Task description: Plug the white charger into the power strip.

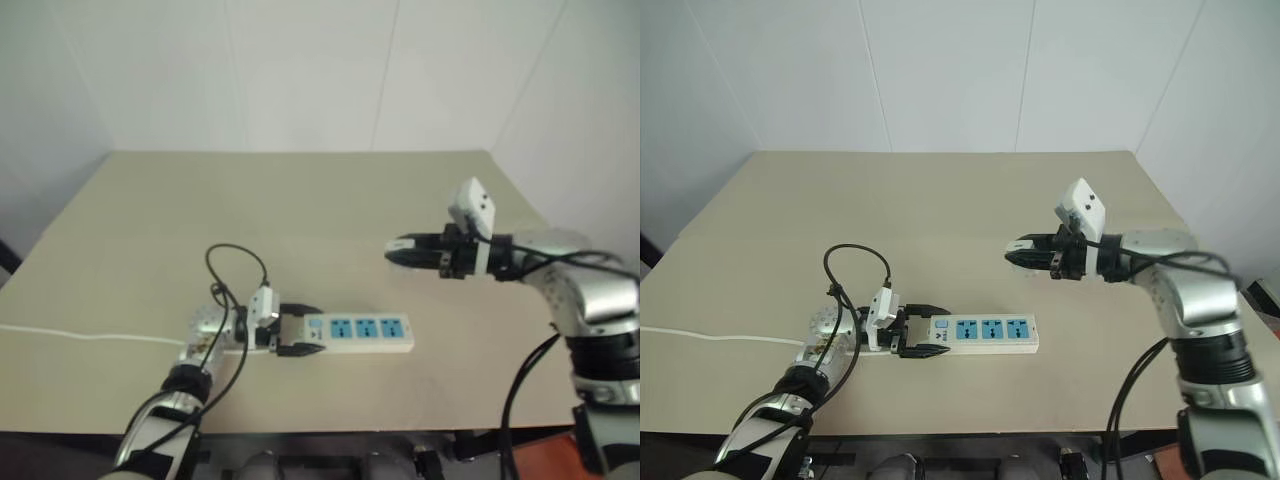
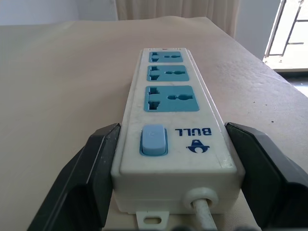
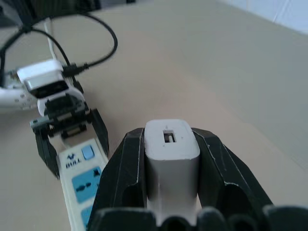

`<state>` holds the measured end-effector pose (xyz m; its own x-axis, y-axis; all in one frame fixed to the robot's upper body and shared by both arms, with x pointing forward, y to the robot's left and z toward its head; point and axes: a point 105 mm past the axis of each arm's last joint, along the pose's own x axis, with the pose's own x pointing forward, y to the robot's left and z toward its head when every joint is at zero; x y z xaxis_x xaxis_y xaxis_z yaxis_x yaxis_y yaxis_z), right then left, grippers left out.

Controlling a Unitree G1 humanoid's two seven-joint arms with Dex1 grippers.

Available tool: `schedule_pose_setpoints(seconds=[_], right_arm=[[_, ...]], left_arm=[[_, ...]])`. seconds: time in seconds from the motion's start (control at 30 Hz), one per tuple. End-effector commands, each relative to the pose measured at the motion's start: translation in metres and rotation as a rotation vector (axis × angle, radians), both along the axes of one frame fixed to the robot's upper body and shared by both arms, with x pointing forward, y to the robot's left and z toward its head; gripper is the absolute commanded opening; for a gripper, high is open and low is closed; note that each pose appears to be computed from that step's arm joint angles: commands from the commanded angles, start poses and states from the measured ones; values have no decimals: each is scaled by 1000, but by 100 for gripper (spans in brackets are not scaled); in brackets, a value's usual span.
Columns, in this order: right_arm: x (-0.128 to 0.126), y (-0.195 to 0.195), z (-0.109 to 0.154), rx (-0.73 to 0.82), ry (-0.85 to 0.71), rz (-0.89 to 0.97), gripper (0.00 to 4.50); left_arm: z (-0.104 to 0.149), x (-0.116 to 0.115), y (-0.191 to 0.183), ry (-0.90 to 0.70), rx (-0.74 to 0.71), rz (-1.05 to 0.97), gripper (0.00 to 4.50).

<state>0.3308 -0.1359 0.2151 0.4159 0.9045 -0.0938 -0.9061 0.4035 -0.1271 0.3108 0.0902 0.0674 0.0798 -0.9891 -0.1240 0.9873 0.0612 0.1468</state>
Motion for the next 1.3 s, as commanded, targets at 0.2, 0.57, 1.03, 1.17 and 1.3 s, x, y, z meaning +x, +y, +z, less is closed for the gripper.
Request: schedule_pose_setpoints(seconds=[0.2,0.57,1.03,1.17,1.3], right_arm=[[-3,39,-26,222,-14,254,112],[3,74,-67,355,56,398,112],[-12,86,-94,316,66,495,112],[-15,89,-99,325,73,493,112],[-16,93,-101,326,63,491,112]], left_arm=[[-16,-14,9,83,122,1,324],[-6,-19,22,71,141,30,324],[-8,-20,31,100,160,78,324],[-10,-21,31,122,162,70,324],[-11,-21,31,130,171,68,324]])
